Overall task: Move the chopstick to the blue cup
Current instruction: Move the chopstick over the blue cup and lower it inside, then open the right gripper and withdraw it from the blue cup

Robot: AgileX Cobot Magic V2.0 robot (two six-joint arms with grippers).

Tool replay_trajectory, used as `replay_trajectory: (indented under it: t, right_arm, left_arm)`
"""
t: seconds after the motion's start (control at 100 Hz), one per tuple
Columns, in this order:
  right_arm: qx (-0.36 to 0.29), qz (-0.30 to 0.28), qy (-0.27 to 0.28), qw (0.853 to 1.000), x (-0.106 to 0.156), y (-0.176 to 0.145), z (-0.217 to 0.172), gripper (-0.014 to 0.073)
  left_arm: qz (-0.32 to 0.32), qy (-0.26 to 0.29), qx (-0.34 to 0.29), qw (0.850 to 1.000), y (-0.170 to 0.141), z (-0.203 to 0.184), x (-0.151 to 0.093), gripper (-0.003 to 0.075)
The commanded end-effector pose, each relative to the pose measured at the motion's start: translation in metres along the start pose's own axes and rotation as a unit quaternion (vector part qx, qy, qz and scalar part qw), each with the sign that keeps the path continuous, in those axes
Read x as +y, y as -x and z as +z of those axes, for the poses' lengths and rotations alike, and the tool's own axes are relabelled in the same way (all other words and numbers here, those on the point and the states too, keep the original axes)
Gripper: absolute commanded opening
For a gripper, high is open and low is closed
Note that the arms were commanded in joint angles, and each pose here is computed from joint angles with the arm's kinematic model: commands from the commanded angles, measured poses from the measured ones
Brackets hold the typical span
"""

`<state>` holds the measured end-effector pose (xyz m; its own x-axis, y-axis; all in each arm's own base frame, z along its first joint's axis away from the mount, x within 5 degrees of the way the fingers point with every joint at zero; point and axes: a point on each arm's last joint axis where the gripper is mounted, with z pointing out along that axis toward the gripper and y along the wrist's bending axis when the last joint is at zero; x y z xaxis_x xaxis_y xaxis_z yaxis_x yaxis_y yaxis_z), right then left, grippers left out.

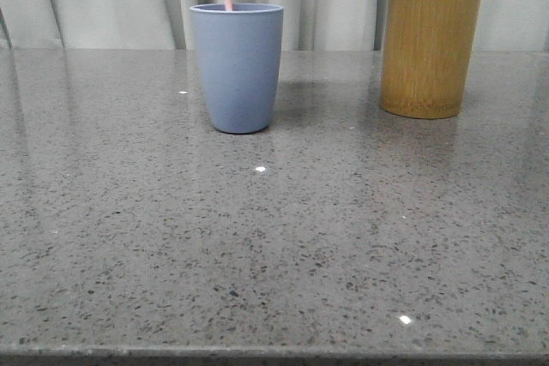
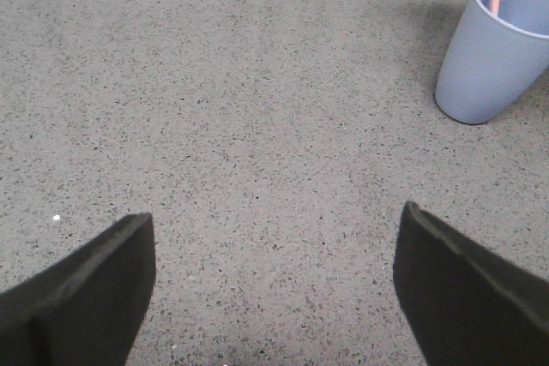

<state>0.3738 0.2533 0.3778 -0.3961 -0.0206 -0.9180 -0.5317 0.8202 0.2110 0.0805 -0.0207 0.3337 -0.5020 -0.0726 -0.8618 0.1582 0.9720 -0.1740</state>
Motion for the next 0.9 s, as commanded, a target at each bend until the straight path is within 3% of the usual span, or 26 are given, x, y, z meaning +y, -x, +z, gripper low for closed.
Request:
replay_trajectory:
  t: [0.0,0.32,0.51,0.69,0.89]
  right_arm:
    - [-0.08,-0.013,0.008,0.997,0.008,0.037,-0.035,0.0384]
    - [-0.104,-0.092,-0.041,0.989,0.001,0.072,-0.106,0.0407]
    - [-0.079,-0.095,-0.087,0.988,-0.019,0.08,-0.15,0.0407]
    - [-0.032,-0.083,-0.139,0.986,-0.046,0.056,-0.184,0.0407]
    - [-0.036,-0.068,-0.179,0.981,-0.06,0.011,-0.239,0.0403]
  left_arm:
    - [-0.011,-0.006,-0.046,0.999,0.013,-0.004,-0.002,0.0557]
    - [-0.011,-0.006,-0.046,0.999,0.013,-0.004,-0.002,0.0557]
    - [-0.011,-0.006,-0.046,0.999,0.013,-0.004,-0.002,0.0557]
    - [-0.011,-0.006,-0.046,0.999,0.013,-0.004,-0.002,0.0557]
    - [-0.011,-0.006,-0.045,0.999,0.013,-0.004,-0.002,0.0557]
